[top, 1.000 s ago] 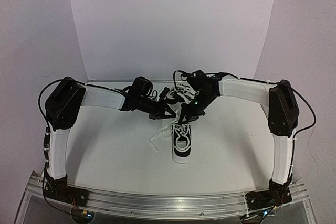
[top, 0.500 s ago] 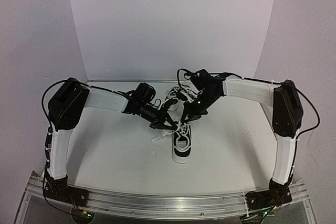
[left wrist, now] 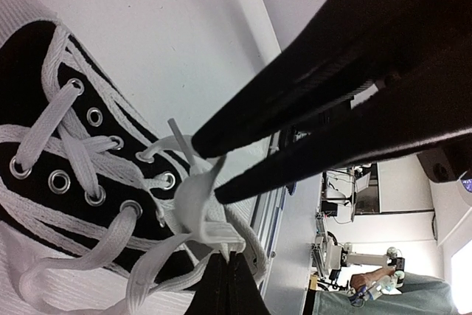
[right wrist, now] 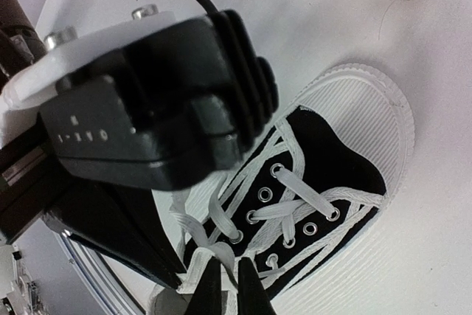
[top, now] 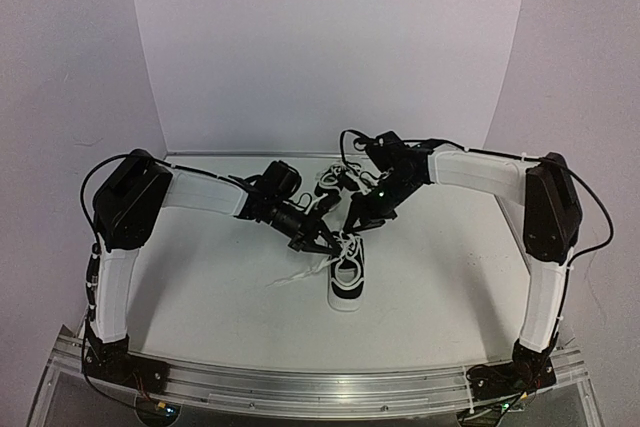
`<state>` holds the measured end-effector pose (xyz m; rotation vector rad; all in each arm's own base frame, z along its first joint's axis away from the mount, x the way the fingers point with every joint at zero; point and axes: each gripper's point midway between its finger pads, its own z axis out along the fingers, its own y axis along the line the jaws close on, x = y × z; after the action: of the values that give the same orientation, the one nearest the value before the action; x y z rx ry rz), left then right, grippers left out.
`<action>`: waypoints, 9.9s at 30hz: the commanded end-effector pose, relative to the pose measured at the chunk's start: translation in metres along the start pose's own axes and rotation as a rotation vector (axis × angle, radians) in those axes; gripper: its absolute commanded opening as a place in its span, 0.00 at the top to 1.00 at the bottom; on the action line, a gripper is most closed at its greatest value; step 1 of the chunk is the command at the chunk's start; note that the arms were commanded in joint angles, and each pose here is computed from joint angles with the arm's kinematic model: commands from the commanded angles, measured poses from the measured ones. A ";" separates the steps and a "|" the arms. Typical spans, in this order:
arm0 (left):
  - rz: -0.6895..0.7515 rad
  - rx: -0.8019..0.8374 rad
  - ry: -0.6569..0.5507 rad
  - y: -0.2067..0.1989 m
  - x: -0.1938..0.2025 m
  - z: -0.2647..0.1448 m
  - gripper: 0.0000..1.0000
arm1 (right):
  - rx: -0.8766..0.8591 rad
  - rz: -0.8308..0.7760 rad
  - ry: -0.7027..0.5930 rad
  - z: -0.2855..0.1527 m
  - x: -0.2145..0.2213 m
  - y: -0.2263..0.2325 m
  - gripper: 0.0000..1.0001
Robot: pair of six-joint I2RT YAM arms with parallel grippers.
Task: Tie the shoes
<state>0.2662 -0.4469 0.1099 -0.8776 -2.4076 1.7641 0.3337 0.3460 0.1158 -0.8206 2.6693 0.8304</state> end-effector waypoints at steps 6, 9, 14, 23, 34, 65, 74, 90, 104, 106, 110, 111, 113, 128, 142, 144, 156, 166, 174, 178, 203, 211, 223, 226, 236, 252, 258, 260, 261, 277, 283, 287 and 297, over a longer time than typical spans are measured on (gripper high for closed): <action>0.100 0.142 0.037 -0.036 -0.008 0.006 1.00 | -0.016 0.007 -0.057 -0.019 -0.008 0.008 0.89; 0.100 0.146 0.047 -0.034 -0.005 0.007 1.00 | -0.020 0.026 -0.052 -0.021 -0.003 0.007 0.81; 0.089 0.157 0.065 -0.030 -0.004 0.010 1.00 | -0.036 0.085 -0.052 -0.033 0.010 0.002 0.56; 0.102 0.151 0.067 -0.026 -0.005 0.012 1.00 | -0.179 0.197 -0.073 -0.047 0.035 0.014 0.53; 0.118 0.143 0.051 -0.026 -0.007 0.013 1.00 | -0.339 0.361 -0.118 -0.030 0.038 0.022 0.59; 0.065 0.237 0.103 -0.026 -0.010 0.012 1.00 | 0.281 -0.499 -0.559 -0.106 0.040 -0.020 0.48; 0.061 0.245 0.106 -0.024 -0.010 0.011 1.00 | 0.312 -0.679 -0.498 -0.066 0.038 -0.002 0.58; 0.054 0.256 0.110 -0.023 -0.012 0.012 1.00 | 0.318 -0.855 -0.406 -0.019 0.042 0.000 0.73; 0.052 0.262 0.109 -0.024 -0.013 0.012 1.00 | 0.325 -0.878 -0.411 -0.004 0.027 0.000 0.75; 0.053 0.265 0.109 -0.025 -0.014 0.012 1.00 | 0.326 -0.888 -0.406 -0.003 0.028 0.000 0.76; 0.056 0.270 0.108 -0.026 -0.015 0.011 1.00 | 0.323 -0.904 -0.397 0.000 0.029 0.000 0.78; 0.058 0.271 0.108 -0.027 -0.015 0.011 1.00 | 0.320 -0.908 -0.391 0.001 0.029 -0.001 0.78; 0.060 0.273 0.107 -0.028 -0.015 0.011 1.00 | 0.316 -0.915 -0.382 0.003 0.030 0.000 0.78; 0.053 0.281 0.102 -0.030 -0.016 0.006 1.00 | 0.304 -0.947 -0.329 0.016 0.035 -0.001 0.87; 0.055 0.236 0.065 -0.024 -0.019 -0.003 0.85 | 0.347 -0.882 -0.369 -0.001 0.024 0.000 1.00; 0.056 0.188 0.027 -0.016 -0.023 -0.014 0.74 | 0.362 -0.862 -0.398 -0.012 0.020 0.002 1.00; 0.115 -0.095 -0.075 0.003 -0.020 -0.089 0.62 | 0.390 -0.764 -0.412 -0.044 0.038 0.002 1.00; 0.129 -0.148 -0.060 0.014 -0.005 -0.094 0.62 | 0.234 -0.751 -0.252 -0.014 0.070 0.007 0.71; 0.141 -0.153 -0.069 0.013 -0.005 -0.095 0.61 | 0.154 -0.690 -0.232 0.000 0.072 0.017 0.73; 0.140 -0.152 -0.072 0.014 -0.006 -0.094 0.61 | 0.159 -0.690 -0.230 0.004 0.070 0.018 0.73; 0.120 -0.167 -0.086 0.018 -0.002 -0.094 0.61 | 0.158 -0.664 -0.258 0.014 0.056 0.019 0.92; 0.166 -0.291 -0.075 0.039 0.010 -0.099 0.59 | 0.182 -0.639 -0.306 -0.008 0.052 0.025 1.00; 0.510 -0.555 0.108 0.072 0.042 -0.081 0.54 | 0.198 -0.596 -0.286 -0.018 0.062 0.022 1.00; 0.571 -0.581 0.118 0.072 0.037 -0.070 0.54 | 0.199 -0.589 -0.278 -0.018 0.063 0.021 1.00; 0.674 -0.613 0.229 0.082 0.046 -0.028 0.54 | 0.193 -0.570 -0.259 -0.016 0.070 0.019 1.00; 0.443 -0.886 0.180 0.097 0.042 -0.062 1.00 | 0.279 -0.439 -0.317 -0.046 0.077 0.008 1.00; 0.178 -0.878 -0.083 0.074 0.025 -0.124 1.00 | 0.380 -0.220 -0.405 -0.074 0.067 -0.006 1.00; 0.153 -0.894 -0.121 0.069 0.025 -0.136 1.00 | 0.416 -0.140 -0.381 -0.075 0.071 -0.015 1.00; 0.137 -0.910 -0.125 0.068 0.027 -0.140 1.00 | 0.422 -0.094 -0.369 -0.076 0.073 -0.016 1.00; -0.169 -0.928 -0.250 0.081 0.046 -0.167 1.00 | 0.675 0.710 -0.484 -0.160 0.173 -0.092 1.00; -0.279 -1.014 -0.241 0.109 0.060 -0.188 1.00 | 0.745 0.823 -0.408 -0.150 0.205 -0.107 1.00; -0.298 -1.046 -0.183 0.121 0.071 -0.190 1.00 | 0.777 0.862 -0.377 -0.142 0.217 -0.114 1.00; -0.352 -1.087 -0.057 0.149 0.104 -0.191 1.00 | 0.815 0.976 -0.445 -0.155 0.220 -0.127 1.00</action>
<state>0.3121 -0.2191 0.0252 -0.2975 -3.2624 0.3791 0.2195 0.0907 0.0977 0.6892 2.5691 0.0236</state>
